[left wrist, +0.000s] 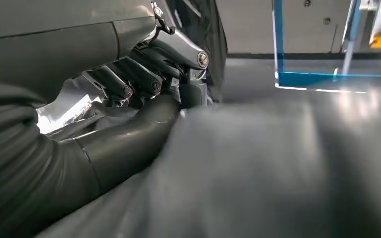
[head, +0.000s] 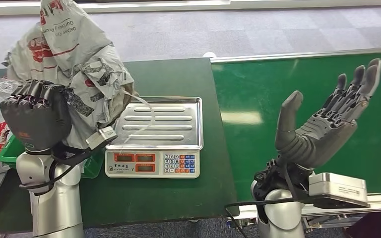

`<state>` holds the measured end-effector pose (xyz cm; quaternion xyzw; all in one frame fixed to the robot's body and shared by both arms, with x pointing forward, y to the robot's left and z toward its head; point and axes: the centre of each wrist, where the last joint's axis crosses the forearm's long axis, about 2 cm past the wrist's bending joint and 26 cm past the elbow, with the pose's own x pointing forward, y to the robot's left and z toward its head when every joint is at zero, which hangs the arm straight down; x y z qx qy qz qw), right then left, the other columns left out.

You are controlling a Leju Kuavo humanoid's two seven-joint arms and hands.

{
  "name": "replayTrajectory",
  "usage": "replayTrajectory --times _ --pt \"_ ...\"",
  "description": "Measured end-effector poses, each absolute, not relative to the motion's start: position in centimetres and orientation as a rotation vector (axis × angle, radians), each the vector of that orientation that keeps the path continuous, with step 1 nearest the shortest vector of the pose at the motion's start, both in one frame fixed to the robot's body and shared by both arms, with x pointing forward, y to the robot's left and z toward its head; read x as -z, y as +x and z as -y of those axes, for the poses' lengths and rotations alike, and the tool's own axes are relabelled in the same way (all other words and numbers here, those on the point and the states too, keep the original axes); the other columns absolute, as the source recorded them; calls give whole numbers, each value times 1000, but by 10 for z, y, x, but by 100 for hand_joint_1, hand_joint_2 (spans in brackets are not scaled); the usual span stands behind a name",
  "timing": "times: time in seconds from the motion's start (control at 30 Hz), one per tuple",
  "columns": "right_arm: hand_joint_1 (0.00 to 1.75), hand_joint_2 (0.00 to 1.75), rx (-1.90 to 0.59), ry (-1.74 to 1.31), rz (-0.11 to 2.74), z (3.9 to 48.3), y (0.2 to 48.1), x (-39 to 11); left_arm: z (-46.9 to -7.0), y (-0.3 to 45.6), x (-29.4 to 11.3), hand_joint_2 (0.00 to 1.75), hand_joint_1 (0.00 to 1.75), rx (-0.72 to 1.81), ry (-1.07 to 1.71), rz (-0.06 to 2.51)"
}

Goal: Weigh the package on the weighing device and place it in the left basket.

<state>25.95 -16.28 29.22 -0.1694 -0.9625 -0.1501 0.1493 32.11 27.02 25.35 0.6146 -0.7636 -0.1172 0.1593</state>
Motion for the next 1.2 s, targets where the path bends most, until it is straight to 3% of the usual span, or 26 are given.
replayTrajectory --times 0.23,0.5,0.53,0.57,0.63,0.67,0.7,0.87,1.2 --pt "0 175 424 -484 2767 164 260 -292 -270 359 -225 175 175 281 1693 1769" --pt "0 175 415 -472 2773 164 260 -291 -263 385 -192 175 175 522 1630 1679" --pt "0 175 414 -468 2774 164 260 -291 -262 389 -188 175 158 557 1621 1659" --pt "0 175 414 -464 2775 165 260 -292 -261 392 -184 175 114 597 1610 1641" --pt "0 175 414 -458 2778 165 261 -292 -259 398 -174 87 27 685 1586 1613" --pt "0 175 414 -457 2780 165 261 -292 -258 400 -169 44 0 729 1570 1605" --pt "0 175 414 -456 2782 165 261 -292 -258 401 -164 0 0 768 1554 1598" --pt "0 175 413 -459 2787 165 261 -293 -257 402 -147 0 0 856 1473 1566" --pt "0 175 417 -467 2775 166 261 -292 -261 392 -177 0 0 531 1425 1781"
